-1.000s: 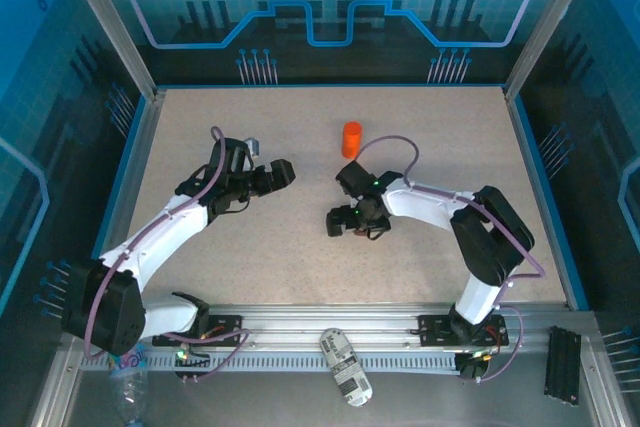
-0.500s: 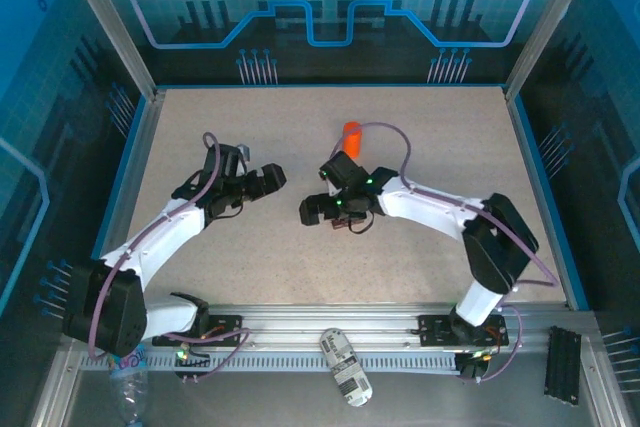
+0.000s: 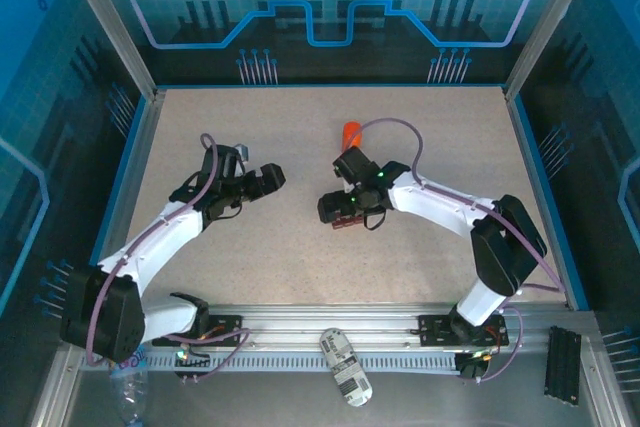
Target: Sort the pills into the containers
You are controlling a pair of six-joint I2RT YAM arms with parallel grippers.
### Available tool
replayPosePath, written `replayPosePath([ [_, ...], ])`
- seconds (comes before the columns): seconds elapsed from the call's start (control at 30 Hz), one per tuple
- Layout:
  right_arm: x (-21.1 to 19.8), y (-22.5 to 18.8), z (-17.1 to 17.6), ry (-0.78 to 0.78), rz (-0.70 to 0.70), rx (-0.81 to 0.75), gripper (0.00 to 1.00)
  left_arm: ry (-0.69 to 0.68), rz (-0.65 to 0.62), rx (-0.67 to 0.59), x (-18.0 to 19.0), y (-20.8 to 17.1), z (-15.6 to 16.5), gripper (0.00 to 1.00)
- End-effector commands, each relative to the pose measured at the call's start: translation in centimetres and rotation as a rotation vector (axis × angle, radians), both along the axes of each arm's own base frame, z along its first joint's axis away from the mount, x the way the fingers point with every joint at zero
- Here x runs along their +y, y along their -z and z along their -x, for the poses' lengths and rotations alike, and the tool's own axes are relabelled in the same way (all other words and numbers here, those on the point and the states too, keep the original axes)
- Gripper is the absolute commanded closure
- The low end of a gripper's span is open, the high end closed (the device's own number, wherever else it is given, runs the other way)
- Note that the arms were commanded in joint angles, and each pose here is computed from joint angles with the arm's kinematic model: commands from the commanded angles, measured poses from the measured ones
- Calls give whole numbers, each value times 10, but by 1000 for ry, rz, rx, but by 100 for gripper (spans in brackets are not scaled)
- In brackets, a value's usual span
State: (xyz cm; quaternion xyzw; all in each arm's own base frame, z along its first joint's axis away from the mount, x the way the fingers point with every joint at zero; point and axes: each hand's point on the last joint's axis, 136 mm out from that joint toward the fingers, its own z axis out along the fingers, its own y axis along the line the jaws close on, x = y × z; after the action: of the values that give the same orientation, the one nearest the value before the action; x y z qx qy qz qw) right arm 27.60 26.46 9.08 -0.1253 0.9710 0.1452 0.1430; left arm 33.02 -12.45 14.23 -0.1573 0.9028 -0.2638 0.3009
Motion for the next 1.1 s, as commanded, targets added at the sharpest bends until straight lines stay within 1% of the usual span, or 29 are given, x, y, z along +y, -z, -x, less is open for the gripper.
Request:
replayPosePath([
  [0.0, 21, 11, 23, -53, -65, 64, 0, -27, -12, 11, 8, 4, 5, 1],
  [0.2, 41, 35, 46, -90, -66, 117, 0, -26, -7, 1, 10, 0, 2, 1],
  [0.37, 52, 49, 47, -104, -45, 131, 0, -32, 1, 14, 9, 2, 1, 1],
  [0.53, 57, 51, 34, -93, -41, 112, 0, -33, 12, 27, 8, 3, 3, 1],
  [0.87, 65, 46, -6, -48, -89, 91, 0, -34, 10, 26, 9, -1, 7, 1],
  [0.97, 68, 42, -18, -23, -137, 99, 0, -36, 13, 22, 9, -2, 8, 1],
  [1.07, 74, 27, -28, -29, -179, 79, 0, -37, 18, 21, 9, -3, 8, 1],
])
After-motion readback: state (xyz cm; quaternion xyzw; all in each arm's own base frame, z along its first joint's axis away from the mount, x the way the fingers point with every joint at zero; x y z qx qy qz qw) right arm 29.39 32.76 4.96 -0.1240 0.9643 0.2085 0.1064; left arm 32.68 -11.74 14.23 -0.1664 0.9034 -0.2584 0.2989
